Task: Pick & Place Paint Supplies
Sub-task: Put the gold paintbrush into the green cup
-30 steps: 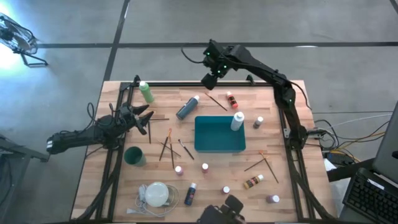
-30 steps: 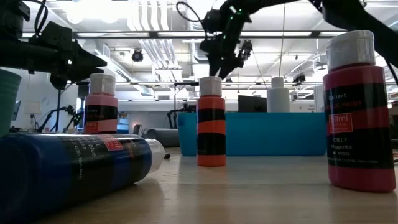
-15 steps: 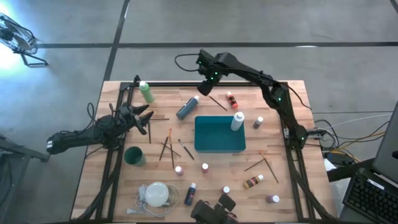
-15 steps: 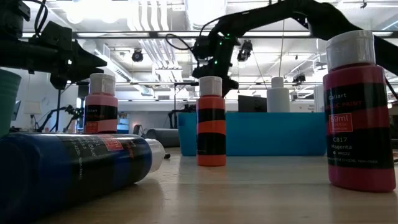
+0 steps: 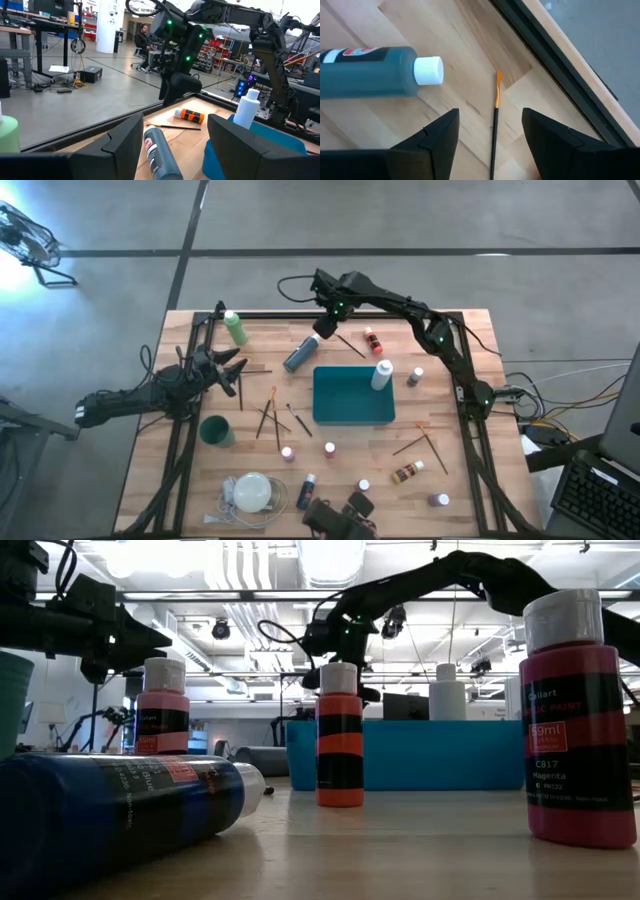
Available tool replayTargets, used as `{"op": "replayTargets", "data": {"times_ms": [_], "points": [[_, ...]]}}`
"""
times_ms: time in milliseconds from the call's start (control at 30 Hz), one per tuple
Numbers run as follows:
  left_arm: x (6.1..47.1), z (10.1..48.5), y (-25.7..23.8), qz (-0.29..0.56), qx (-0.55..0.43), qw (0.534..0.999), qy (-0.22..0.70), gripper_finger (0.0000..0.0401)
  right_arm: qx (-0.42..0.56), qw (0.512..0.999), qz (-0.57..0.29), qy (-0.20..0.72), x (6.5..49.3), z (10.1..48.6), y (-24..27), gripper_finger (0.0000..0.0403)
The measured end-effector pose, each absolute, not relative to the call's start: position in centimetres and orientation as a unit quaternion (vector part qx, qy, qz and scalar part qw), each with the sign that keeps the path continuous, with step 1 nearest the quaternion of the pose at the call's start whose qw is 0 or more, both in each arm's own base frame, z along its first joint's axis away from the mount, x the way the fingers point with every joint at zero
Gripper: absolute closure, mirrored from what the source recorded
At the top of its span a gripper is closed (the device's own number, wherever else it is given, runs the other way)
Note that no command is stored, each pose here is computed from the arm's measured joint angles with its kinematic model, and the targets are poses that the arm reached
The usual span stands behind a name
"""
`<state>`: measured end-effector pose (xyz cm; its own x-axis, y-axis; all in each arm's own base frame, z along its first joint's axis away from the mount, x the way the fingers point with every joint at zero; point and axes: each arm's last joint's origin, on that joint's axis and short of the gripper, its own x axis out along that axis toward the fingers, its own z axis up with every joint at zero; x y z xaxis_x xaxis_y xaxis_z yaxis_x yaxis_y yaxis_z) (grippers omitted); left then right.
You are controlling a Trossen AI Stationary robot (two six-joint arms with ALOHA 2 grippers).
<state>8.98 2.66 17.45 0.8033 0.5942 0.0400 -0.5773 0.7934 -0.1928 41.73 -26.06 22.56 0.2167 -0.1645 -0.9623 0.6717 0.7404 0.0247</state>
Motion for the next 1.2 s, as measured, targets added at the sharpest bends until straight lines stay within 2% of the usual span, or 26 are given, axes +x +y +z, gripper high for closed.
{"op": "replayTargets", "data": {"times_ms": [733, 1033, 1200], "points": [[9.0, 17.4, 2.7, 0.310, -0.086, 0.946, -0.049, 0.0174, 0.236, 0.753, -0.265, 0.554, 41.8, 18.2, -26.6, 0.0233], [9.0, 17.4, 2.7, 0.309, -0.086, 0.946, -0.049, 0.0174, 0.247, 0.747, -0.275, 0.552, 41.0, 17.5, -27.7, 0.0223], [9.0, 17.4, 2.7, 0.310, -0.086, 0.946, -0.049, 0.0174, 0.250, 0.752, -0.278, 0.543, 40.9, 17.5, -28.1, 0.0231]]}}
